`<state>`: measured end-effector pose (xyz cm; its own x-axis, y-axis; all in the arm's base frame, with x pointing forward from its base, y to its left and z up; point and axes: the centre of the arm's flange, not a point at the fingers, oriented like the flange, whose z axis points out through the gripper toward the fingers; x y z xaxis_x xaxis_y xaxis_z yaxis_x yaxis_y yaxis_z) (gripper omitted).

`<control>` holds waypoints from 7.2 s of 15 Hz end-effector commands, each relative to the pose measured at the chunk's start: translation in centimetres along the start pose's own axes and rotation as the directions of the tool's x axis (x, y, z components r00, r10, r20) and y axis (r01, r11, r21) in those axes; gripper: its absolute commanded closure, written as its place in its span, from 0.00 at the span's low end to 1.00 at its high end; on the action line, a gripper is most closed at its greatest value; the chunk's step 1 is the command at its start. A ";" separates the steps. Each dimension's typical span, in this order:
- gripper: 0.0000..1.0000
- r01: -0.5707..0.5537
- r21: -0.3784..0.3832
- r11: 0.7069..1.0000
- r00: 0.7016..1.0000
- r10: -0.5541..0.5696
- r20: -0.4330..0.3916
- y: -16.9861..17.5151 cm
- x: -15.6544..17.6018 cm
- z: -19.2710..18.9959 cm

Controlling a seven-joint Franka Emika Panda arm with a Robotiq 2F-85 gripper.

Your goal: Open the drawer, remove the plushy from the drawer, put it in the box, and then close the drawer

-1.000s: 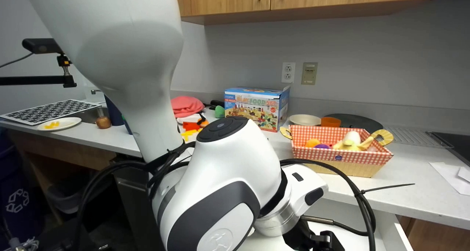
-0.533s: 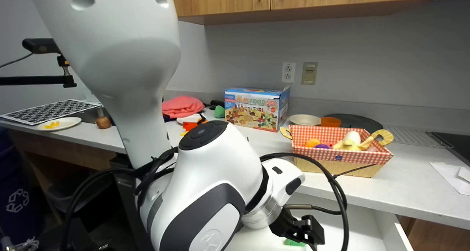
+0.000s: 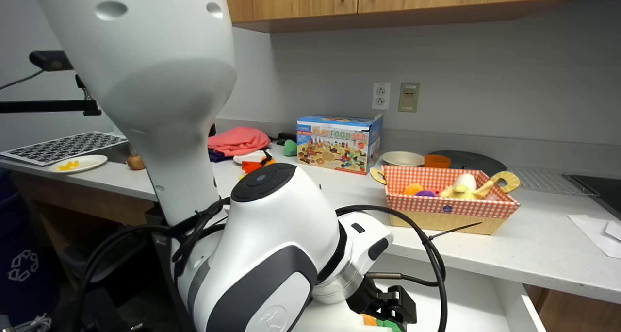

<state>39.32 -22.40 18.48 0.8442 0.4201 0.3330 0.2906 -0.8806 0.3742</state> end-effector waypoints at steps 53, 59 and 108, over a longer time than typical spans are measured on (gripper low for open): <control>0.00 0.326 0.132 0.936 0.944 -0.330 0.006 -1.7 11.3 -0.4; 0.00 0.050 0.123 0.991 0.989 -0.067 0.135 0.0 8.1 2.2; 0.98 -0.271 -0.217 0.938 0.950 0.297 0.099 6.6 4.1 -2.1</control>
<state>45.83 -28.35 19.82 0.9698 0.0942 0.2250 -0.0030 -0.9177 0.3973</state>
